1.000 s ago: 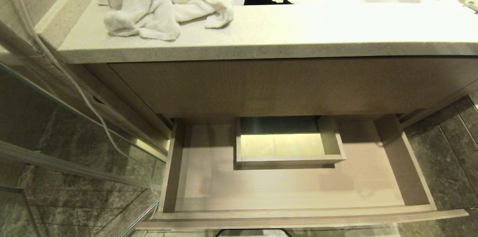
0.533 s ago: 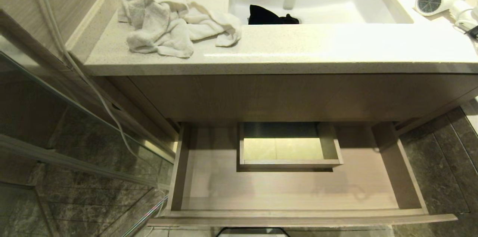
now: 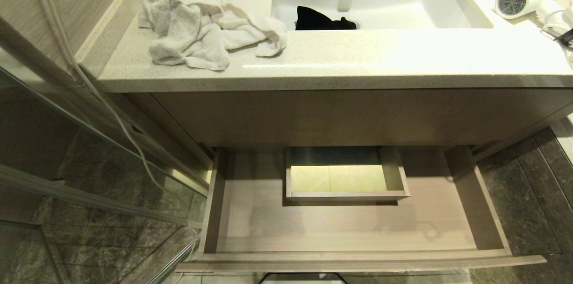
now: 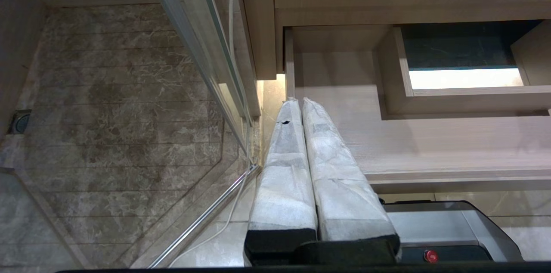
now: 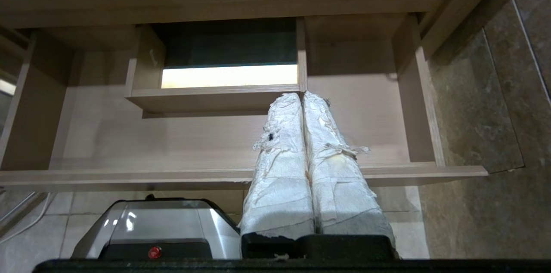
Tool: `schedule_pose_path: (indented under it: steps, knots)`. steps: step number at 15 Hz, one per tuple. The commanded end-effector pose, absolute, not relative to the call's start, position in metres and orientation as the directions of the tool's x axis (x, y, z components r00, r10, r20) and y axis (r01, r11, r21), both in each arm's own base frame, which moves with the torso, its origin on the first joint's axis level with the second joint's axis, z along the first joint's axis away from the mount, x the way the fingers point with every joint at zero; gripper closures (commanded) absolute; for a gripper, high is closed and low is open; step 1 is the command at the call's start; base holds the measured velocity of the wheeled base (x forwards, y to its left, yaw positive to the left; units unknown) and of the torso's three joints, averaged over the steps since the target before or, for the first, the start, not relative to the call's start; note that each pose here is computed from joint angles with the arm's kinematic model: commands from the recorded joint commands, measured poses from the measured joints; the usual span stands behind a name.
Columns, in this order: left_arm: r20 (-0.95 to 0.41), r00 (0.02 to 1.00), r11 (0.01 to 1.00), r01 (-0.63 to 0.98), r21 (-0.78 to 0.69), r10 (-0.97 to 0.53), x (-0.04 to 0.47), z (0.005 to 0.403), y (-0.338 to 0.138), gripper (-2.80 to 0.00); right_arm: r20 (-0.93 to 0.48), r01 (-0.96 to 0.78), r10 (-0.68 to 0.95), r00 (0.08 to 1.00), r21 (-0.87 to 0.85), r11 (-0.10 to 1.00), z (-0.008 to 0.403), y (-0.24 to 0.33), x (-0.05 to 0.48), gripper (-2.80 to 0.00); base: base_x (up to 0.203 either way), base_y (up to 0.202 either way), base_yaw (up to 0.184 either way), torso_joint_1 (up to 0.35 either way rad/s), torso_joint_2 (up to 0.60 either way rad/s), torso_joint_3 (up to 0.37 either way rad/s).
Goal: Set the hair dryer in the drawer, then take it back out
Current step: Pick up the hairdryer
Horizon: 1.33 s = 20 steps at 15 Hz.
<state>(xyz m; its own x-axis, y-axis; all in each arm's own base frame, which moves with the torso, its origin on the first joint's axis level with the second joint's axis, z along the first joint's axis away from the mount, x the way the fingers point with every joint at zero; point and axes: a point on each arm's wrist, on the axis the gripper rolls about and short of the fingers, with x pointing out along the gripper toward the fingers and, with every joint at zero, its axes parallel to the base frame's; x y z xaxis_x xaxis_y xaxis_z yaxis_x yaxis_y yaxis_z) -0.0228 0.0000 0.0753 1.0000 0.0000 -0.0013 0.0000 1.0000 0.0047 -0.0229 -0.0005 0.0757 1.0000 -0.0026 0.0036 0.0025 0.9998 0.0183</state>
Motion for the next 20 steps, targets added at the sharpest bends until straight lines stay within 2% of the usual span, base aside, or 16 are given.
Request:
schedule_pose_path:
  steps: [1,6,8,12,16,20]
  knots:
    - [-0.002,1.0,1.0,0.0,0.005,0.0,-0.0228,0.0753,0.0,0.0,0.005,0.001,-0.002,1.0,0.018,1.0,0.0758,-0.0005,-0.0229,0.0,0.0,0.0,0.0,0.0,0.0,0.0]
    - [-0.003,1.0,1.0,0.0,0.005,0.0,-0.0227,0.0749,0.0,0.0,0.005,0.002,-0.002,1.0,0.018,1.0,0.0758,-0.0005,-0.0229,0.0,0.0,0.0,0.0,0.008,-0.01,-0.008]
    - [-0.002,1.0,1.0,0.0,0.005,0.0,-0.0228,0.0753,0.0,0.0,0.005,0.003,-0.003,1.0,0.018,1.0,0.0758,-0.0005,-0.0229,0.0,0.0,0.0,0.0,0.185,-0.38,-0.177]
    - [-0.002,1.0,1.0,0.0,0.005,0.0,-0.0228,0.0753,0.0,0.0,0.005,0.001,-0.002,1.0,0.018,1.0,0.0758,-0.0005,-0.0229,0.0,0.007,-0.013,0.125,0.232,-0.46,-0.215]
    - [-0.002,1.0,1.0,0.0,0.005,0.0,-0.0228,0.0753,0.0,0.0,0.005,0.002,-0.002,1.0,0.02,1.0,0.0758,-0.0005,-0.0229,0.0,0.002,-0.009,0.109,0.023,-0.03,-0.018]
    - [0.0,1.0,1.0,0.0,0.005,0.0,-0.0229,0.0753,0.0,0.0,0.005,0.003,-0.003,1.0,0.02,1.0,0.0758,-0.0005,-0.0229,0.0,0.0,0.0,0.0,0.0,0.0,0.0]
